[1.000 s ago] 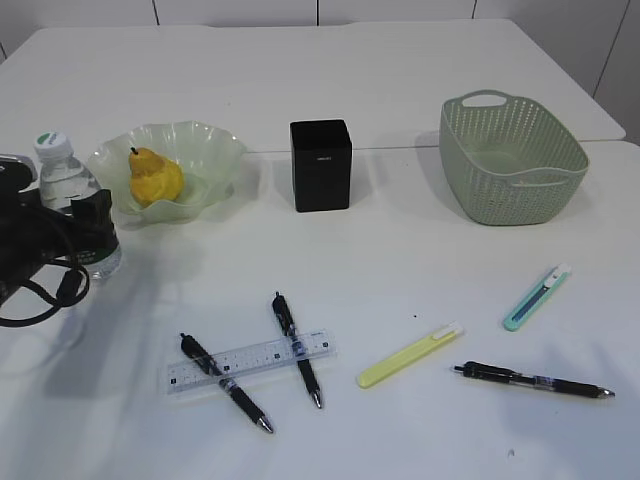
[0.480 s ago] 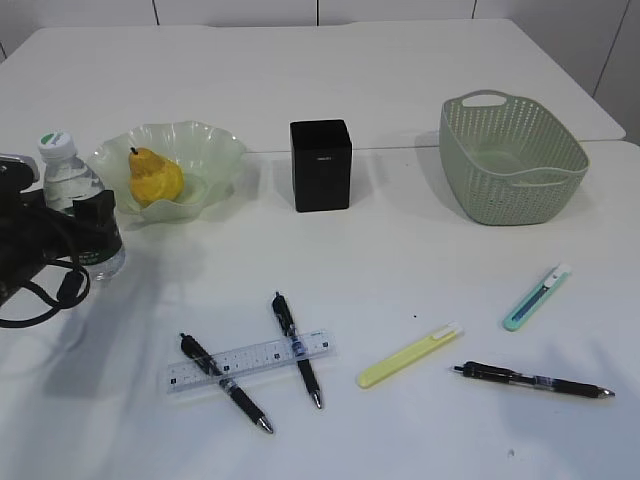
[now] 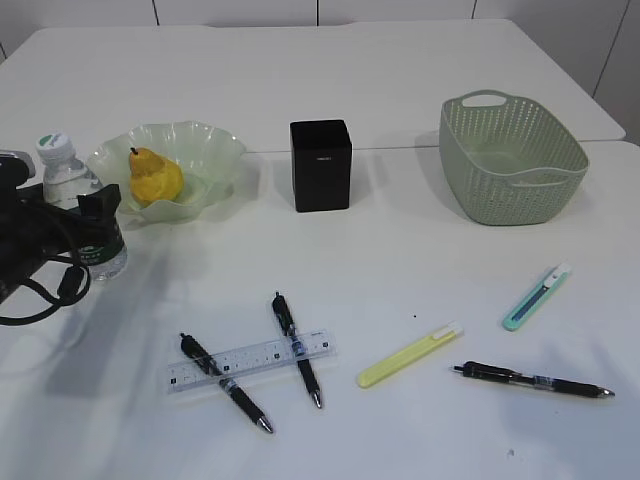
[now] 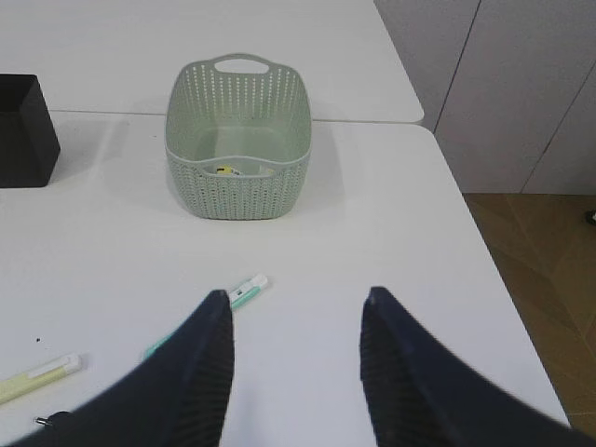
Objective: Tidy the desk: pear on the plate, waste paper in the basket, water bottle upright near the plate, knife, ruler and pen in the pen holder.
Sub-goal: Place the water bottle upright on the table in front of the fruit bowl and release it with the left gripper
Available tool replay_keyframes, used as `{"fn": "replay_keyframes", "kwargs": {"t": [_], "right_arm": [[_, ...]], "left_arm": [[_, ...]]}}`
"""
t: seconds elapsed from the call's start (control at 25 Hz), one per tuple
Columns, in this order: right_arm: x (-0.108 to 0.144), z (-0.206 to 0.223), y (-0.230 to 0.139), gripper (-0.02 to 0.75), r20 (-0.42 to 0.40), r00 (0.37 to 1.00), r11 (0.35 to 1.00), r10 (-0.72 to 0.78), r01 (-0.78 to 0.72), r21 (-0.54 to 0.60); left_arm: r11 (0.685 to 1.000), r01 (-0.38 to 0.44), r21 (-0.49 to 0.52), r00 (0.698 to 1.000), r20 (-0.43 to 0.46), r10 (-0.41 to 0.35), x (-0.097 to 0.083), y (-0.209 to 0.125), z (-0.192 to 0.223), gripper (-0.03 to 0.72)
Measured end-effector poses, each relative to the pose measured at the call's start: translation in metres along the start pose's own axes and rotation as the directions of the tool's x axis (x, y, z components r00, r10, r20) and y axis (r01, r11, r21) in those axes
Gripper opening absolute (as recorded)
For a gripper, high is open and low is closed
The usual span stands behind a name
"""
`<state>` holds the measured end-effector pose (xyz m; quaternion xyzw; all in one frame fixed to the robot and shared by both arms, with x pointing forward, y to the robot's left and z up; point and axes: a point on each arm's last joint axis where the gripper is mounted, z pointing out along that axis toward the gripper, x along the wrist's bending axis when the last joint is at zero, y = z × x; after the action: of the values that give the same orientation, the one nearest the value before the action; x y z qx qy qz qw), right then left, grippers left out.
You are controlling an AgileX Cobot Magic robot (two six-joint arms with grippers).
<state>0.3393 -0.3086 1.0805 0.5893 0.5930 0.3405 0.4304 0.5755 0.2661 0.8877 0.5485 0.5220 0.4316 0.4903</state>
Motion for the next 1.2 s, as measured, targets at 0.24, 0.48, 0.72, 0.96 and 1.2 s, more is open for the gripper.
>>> {"fn": "replay_keyframes", "kwargs": {"t": [0.24, 0.48, 0.72, 0.96, 1.2], "right_arm": [[0.0, 0.0, 0.0, 0.365, 0.0, 1.0, 1.0, 0.0, 0.0, 0.0], [0.0, 0.0, 0.0, 0.365, 0.0, 1.0, 1.0, 0.0, 0.0, 0.0], [0.0, 0.0, 0.0, 0.365, 0.0, 1.0, 1.0, 0.0, 0.0, 0.0], [0.0, 0.0, 0.0, 0.365, 0.0, 1.0, 1.0, 0.0, 0.0, 0.0], [0.0, 0.0, 0.0, 0.365, 0.0, 1.0, 1.0, 0.0, 0.0, 0.0]], "left_arm": [[0.999, 0.001, -0.033, 1.0, 0.001, -0.001, 0.0, 0.011, -0.001, 0.619], [0.996, 0.003, -0.085, 1.0, 0.004, -0.002, -0.001, 0.029, -0.005, 0.62], [0.999, 0.003, -0.052, 1.0, 0.003, -0.003, -0.001, 0.033, -0.006, 0.619], [0.996, 0.004, -0.089, 1.0, 0.005, -0.004, -0.002, 0.048, -0.011, 0.619], [0.997, 0.005, -0.081, 1.0, 0.005, -0.005, -0.002, 0.057, -0.014, 0.615]]}}
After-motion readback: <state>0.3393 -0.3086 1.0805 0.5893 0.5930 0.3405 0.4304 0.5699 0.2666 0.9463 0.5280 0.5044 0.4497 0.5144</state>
